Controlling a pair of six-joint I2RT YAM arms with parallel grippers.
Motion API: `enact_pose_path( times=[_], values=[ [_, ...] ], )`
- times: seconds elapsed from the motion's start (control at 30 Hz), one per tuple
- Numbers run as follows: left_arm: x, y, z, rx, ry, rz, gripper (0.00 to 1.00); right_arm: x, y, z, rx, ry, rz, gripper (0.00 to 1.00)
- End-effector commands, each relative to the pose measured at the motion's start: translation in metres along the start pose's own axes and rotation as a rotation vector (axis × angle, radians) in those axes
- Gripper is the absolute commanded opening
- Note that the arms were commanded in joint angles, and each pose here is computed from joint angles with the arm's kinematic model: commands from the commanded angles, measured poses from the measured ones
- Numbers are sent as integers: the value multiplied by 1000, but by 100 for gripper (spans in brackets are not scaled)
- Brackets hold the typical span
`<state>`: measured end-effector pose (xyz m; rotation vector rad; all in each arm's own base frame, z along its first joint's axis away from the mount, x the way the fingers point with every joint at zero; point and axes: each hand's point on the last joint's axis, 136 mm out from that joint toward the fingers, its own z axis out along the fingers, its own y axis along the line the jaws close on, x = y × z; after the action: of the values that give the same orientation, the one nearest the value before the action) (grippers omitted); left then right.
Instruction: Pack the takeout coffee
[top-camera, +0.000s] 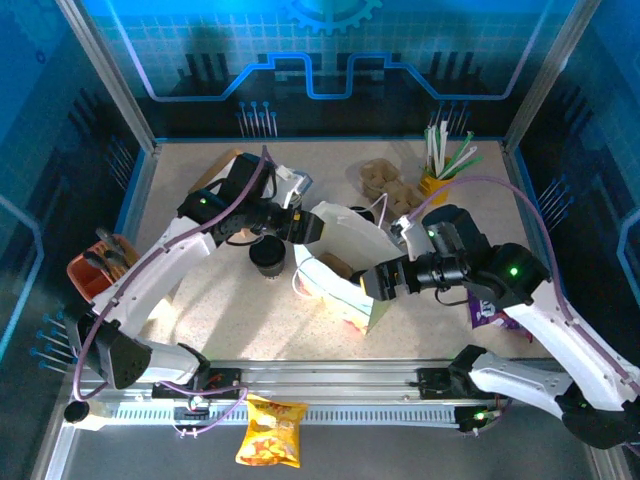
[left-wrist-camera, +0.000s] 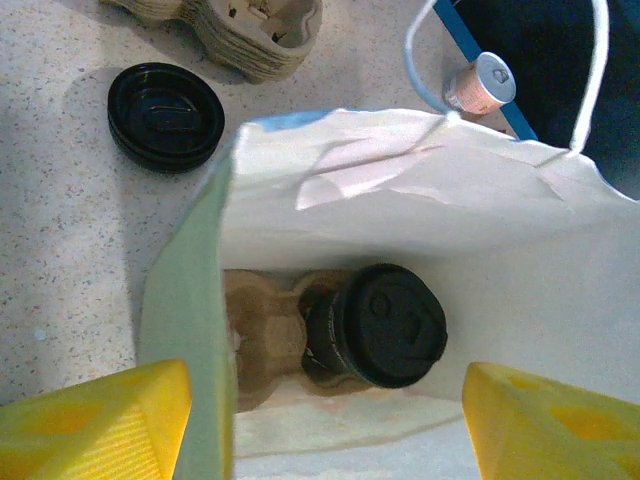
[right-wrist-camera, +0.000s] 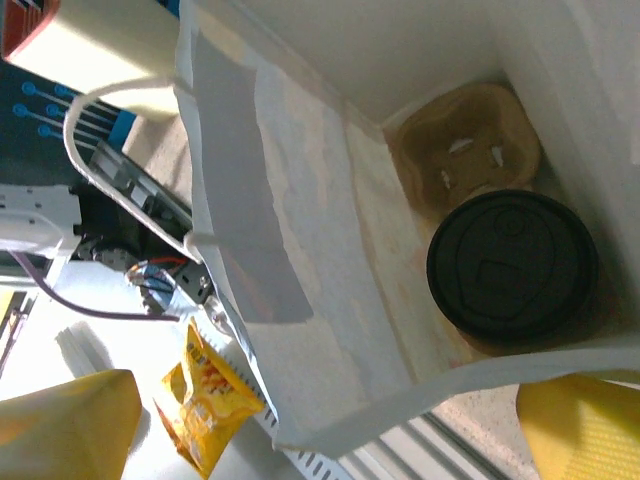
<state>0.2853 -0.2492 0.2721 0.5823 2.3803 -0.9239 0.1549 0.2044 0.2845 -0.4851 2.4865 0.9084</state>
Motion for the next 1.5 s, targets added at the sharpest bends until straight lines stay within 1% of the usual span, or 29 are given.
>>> enact_pose_path(
  times=[0.0, 0.23, 0.6, 0.83, 1.0, 1.23, 1.47],
  values=[
    [1, -13, -7, 47, -13, -6, 73, -21, -6, 0, 15, -80, 20, 96],
    [-3, -18, -13, 60, -42, -11, 73, -48, -20, -2, 33, -157, 47, 96],
    [5, -26, -24, 90, -71, -9, 74, -90, -37, 2, 9, -213, 72, 95],
    [18, -31, -25, 111, -40, -16, 74, -111, -48, 12, -4, -214, 83, 95],
    [23, -40, -28, 153, -40, -26, 74, -128, -51, 19, -27, -204, 78, 94],
    [27, -47, -30, 171, -39, -27, 75, -147, -67, 25, 2, -196, 76, 94],
    [29, -62, -27, 224, -20, -13, 75, -156, -87, 25, 53, -180, 73, 93]
  ],
)
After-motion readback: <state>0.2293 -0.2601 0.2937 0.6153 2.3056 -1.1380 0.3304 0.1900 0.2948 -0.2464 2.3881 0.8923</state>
